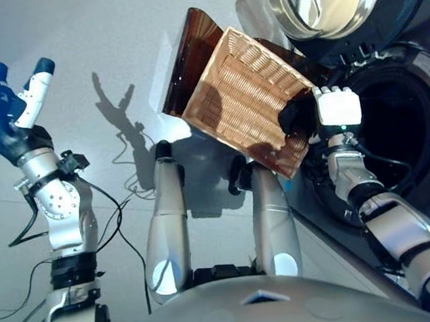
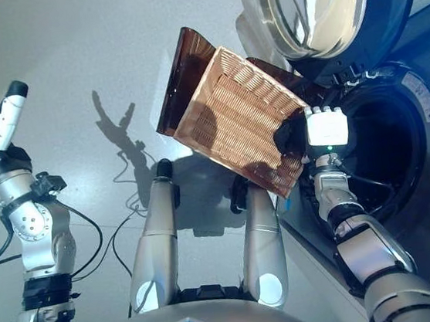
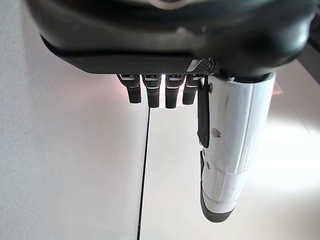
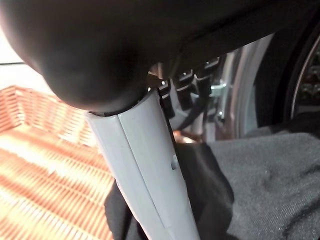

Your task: Pick up the clothes and place them into the washing machine

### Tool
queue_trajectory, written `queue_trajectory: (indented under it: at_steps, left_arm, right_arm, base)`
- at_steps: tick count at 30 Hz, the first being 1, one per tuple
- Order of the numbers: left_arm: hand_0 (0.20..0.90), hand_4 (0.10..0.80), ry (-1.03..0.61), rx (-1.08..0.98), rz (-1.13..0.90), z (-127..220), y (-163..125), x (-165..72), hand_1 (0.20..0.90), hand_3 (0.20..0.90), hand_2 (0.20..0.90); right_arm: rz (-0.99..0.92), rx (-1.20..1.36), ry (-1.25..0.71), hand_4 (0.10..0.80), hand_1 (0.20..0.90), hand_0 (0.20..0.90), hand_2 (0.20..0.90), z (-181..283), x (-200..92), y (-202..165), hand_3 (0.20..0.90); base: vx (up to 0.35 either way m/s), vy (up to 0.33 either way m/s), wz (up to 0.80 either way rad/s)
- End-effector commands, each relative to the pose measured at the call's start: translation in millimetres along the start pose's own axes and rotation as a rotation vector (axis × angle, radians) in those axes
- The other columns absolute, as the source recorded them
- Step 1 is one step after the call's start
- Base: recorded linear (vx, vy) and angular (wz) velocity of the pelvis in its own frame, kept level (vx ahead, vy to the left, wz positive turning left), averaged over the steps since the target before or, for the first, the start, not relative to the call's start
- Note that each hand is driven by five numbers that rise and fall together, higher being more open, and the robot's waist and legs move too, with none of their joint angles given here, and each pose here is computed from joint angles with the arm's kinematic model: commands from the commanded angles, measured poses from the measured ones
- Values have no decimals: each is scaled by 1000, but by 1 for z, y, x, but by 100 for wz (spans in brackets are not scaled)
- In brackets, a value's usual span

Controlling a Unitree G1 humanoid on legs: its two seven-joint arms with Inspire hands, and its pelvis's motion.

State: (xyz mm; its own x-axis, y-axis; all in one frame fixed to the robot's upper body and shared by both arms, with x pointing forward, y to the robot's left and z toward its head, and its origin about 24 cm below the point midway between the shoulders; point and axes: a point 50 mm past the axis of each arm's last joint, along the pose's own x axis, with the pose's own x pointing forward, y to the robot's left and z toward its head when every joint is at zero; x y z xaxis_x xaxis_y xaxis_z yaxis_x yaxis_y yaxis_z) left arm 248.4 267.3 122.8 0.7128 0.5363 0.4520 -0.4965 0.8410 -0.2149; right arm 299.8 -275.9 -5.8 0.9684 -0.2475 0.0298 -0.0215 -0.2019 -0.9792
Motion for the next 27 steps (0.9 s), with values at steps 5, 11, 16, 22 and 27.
queue_trajectory:
  at_steps: [5,11,16,22,27]
  left_arm:
    - [900,800,-292,-30,6,50,1,10,900,900,900]
    - [900,800,-297,-34,4,51,0,9,900,900,900]
    - [900,800,-319,-27,16,55,2,11,900,900,900]
    - [900,800,-331,-30,19,58,6,11,900,900,900]
    - [900,800,-329,-9,22,59,11,11,900,900,900]
  right_arm:
    - [-14,-122,62,800,900,900,900,-30,-1,0,900]
    - [-12,-105,52,800,900,900,900,-25,-1,1,900]
    - [-1,-119,14,800,900,900,900,-18,-3,4,900]
    - [40,-151,-10,800,900,900,900,-15,-5,9,900]
    - [63,-156,-17,604,625,625,625,-14,-5,10,625]
  base:
    - [-30,-34,5]
    - [-5,-7,3]
    - [0,0,0]
    - [-4,-24,2]
    - [-5,-19,4]
